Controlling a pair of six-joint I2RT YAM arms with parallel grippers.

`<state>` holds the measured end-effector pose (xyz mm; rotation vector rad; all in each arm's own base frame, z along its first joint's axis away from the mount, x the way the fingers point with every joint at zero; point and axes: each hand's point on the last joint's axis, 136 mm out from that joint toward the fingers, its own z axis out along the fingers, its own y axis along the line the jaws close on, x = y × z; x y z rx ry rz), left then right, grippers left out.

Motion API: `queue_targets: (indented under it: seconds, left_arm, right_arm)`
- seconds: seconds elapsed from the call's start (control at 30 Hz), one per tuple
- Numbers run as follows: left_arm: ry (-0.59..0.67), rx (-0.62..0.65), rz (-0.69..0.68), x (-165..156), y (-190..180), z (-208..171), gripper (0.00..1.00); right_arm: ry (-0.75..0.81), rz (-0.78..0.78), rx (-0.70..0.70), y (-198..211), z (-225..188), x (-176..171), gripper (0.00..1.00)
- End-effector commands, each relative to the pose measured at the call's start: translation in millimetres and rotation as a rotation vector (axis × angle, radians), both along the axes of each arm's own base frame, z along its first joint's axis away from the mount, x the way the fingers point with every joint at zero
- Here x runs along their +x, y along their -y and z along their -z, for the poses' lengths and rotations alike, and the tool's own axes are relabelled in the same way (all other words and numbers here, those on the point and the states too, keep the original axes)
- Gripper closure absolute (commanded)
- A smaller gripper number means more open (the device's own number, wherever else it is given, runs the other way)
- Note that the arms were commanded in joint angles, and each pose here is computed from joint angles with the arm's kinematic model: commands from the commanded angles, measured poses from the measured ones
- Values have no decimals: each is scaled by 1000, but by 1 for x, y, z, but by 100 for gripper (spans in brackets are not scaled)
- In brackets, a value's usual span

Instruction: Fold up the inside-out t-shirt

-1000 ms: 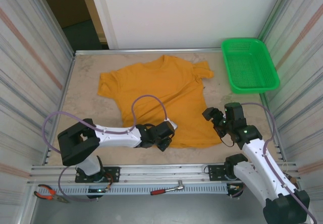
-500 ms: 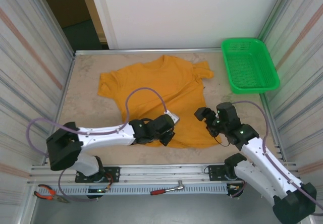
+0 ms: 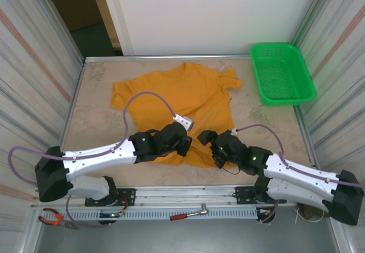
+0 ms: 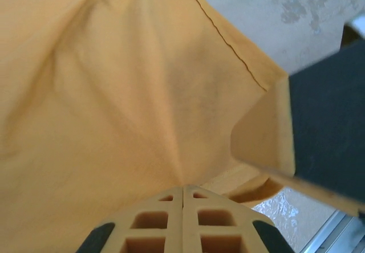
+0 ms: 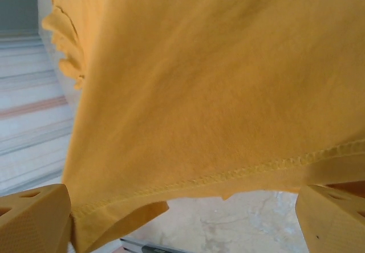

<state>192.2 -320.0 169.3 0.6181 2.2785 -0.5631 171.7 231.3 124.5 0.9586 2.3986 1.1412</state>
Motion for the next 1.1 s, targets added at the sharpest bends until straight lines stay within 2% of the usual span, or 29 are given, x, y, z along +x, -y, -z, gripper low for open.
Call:
queue_targets:
  seconds: [0.0, 0.1, 0.33, 0.73, 0.8, 0.83, 0.87, 0.93, 0.97, 1.0, 1.07]
  left_arm:
    - [31, -72, -94, 11, -10, -20, 100]
    - [39, -96, -100, 11, -12, -28, 100]
    - [19, -137, -71, 3, -11, -30, 100]
    - [3, -144, 21, -10, 4, -23, 100]
    - [4, -136, 36, -12, 5, -22, 100]
    - [6, -130, 43, -13, 4, -21, 100]
    - [8, -123, 50, -14, 3, -20, 100]
    - [27, -97, 65, -14, 0, -18, 100]
    - [42, -78, 73, -14, -3, -17, 100]
    - [60, -52, 80, -13, -7, -14, 94]
    - [101, 3, 76, -10, -17, -7, 66]
  right_arm:
    - [12, 169, 92, -5, -11, 10, 1]
    - [18, 220, 115, -8, -15, 6, 1]
    - [65, 364, 182, -4, -23, 22, 1]
    - [12, 350, 221, -43, -9, 48, 1]
    - [8, 348, 232, -46, -6, 53, 14]
    - [14, 344, 237, -47, -7, 56, 30]
    - [19, 338, 240, -47, -7, 57, 49]
    - [28, 331, 239, -45, -10, 60, 97]
    - [32, 325, 236, -43, -11, 61, 100]
    - [36, 320, 237, -41, -13, 61, 100]
    - [34, 315, 228, -37, -13, 61, 100]
